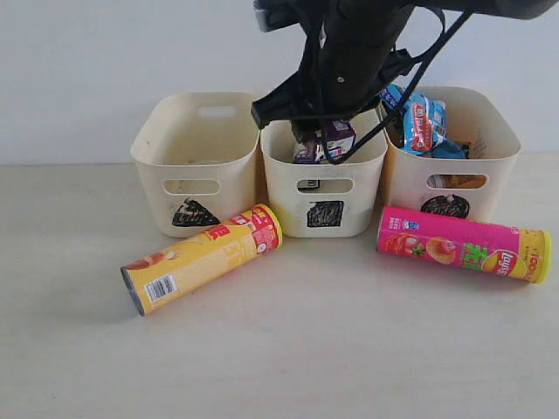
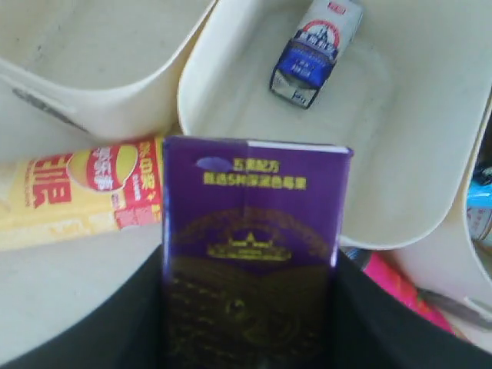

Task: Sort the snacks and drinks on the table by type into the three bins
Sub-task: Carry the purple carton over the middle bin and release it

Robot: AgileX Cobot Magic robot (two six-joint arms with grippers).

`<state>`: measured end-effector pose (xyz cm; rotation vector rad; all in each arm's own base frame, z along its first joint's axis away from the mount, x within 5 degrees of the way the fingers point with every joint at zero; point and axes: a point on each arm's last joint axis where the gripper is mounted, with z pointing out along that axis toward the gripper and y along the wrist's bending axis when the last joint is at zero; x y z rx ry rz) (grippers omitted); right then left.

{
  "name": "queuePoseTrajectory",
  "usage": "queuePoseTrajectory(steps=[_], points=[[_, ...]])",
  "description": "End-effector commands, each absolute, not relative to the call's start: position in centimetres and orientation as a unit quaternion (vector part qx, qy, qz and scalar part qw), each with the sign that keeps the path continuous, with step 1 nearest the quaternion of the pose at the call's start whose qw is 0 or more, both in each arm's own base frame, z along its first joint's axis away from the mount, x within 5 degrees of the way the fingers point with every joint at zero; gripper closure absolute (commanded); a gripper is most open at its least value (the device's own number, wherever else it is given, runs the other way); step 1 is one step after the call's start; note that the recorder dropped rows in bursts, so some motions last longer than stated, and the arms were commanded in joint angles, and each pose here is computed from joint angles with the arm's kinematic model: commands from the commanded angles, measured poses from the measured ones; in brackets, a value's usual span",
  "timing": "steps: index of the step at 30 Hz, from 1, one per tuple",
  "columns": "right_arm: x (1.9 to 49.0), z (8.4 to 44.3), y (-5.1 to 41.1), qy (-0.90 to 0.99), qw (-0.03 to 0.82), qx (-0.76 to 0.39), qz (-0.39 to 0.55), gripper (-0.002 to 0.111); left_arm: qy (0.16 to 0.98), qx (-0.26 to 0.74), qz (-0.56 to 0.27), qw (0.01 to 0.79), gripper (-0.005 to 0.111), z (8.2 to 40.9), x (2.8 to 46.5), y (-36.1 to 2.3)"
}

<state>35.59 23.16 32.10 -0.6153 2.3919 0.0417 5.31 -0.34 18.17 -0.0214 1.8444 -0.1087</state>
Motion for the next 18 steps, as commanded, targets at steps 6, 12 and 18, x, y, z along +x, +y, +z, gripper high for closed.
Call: queuePoseTrajectory(steps=[6, 12, 18], points=[[39.4, 33.8, 19.6, 0.881, 0.435, -0.181, 0.050, 0.108, 0.797, -0.012, -0.046, 0.602, 0.103, 18.1, 5.3, -0.3], [42.5, 32.1, 17.4, 0.872, 0.463, -0.151, 0.055, 0.108, 0.797, -0.012, -0.046, 0.602, 0.103, 18.1, 5.3, -0.3], [45.3, 29.4, 17.1, 0.852, 0.500, -0.134, 0.083, 0.108, 0.797, -0.012, -0.046, 0.602, 0.103, 18.1, 5.3, -0.3]])
